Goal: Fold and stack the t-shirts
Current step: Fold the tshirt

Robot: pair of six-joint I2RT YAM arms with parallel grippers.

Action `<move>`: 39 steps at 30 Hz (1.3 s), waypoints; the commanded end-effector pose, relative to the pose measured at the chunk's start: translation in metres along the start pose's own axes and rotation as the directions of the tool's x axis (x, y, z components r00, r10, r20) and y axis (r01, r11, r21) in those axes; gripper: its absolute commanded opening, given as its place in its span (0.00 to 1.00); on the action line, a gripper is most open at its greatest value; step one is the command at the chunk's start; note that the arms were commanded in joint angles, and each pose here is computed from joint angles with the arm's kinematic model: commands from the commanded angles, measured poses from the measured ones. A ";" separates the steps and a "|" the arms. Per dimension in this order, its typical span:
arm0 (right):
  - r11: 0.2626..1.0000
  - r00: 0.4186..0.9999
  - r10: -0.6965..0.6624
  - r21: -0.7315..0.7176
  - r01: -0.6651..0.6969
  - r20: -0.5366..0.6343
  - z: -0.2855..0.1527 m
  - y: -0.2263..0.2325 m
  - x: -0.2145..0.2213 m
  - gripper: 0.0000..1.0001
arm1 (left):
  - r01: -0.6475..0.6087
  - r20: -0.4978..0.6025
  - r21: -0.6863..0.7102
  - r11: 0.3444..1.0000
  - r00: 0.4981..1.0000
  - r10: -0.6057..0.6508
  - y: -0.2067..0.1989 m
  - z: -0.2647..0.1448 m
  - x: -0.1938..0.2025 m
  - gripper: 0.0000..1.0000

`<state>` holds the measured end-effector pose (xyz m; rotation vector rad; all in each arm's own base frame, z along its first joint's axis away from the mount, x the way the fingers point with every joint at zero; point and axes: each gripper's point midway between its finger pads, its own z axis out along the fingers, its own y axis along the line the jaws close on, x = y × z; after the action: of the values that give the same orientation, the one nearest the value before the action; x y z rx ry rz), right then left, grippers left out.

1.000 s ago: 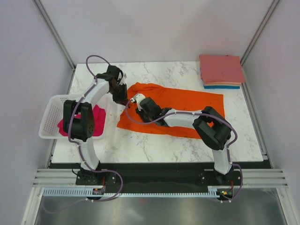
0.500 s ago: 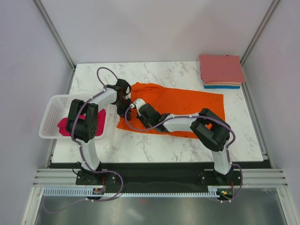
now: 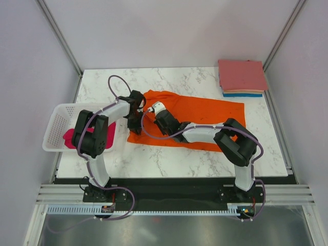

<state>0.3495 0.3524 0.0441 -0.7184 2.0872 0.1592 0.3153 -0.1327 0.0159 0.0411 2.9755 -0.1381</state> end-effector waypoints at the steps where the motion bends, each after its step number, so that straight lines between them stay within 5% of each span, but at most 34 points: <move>1: 0.996 0.994 0.082 0.024 -0.084 0.067 -0.008 -0.016 -0.026 0.00 | 0.012 0.006 -0.102 0.995 1.000 -0.011 0.019 0.004 0.006 0.21; 12: 0.974 0.978 0.204 0.095 -0.208 0.044 0.002 -0.045 -0.025 0.08 | 0.006 0.014 -0.118 0.993 1.000 -0.005 0.017 -0.003 0.006 0.22; 16: 0.957 0.965 0.261 0.126 -0.260 0.009 -0.013 -0.050 -0.025 0.26 | 0.003 0.020 -0.158 0.987 1.000 0.000 0.023 -0.004 0.010 0.22; 20: 0.915 0.938 0.345 0.234 -0.328 -0.036 -0.045 -0.072 -0.023 0.31 | -0.007 0.023 -0.208 0.978 1.000 0.012 0.034 -0.011 0.012 0.23; 24: 0.825 0.855 0.510 0.337 -0.454 -0.097 -0.085 -0.113 -0.002 0.34 | -0.013 0.132 -0.175 0.984 0.991 0.036 0.021 -0.043 -0.011 0.24; 29: 0.593 0.657 0.748 0.538 -0.599 -0.093 -0.132 -0.191 0.050 0.34 | -0.078 0.244 0.043 0.996 0.968 0.065 -0.038 -0.082 -0.053 0.26; 33: 0.457 0.550 0.834 0.626 -0.632 -0.053 -0.158 -0.223 0.086 0.34 | -0.101 0.198 0.183 0.978 0.978 0.064 -0.074 -0.065 -0.063 0.26; 39: 0.291 0.426 0.905 0.753 -0.590 -0.016 -0.178 -0.259 0.148 0.34 | -0.109 0.145 0.164 0.980 0.986 0.085 -0.077 -0.027 -0.070 0.25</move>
<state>0.3215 0.0310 0.0862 0.7691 2.4862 -0.1833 0.3767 -0.2013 0.0813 0.1617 2.7606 -0.3360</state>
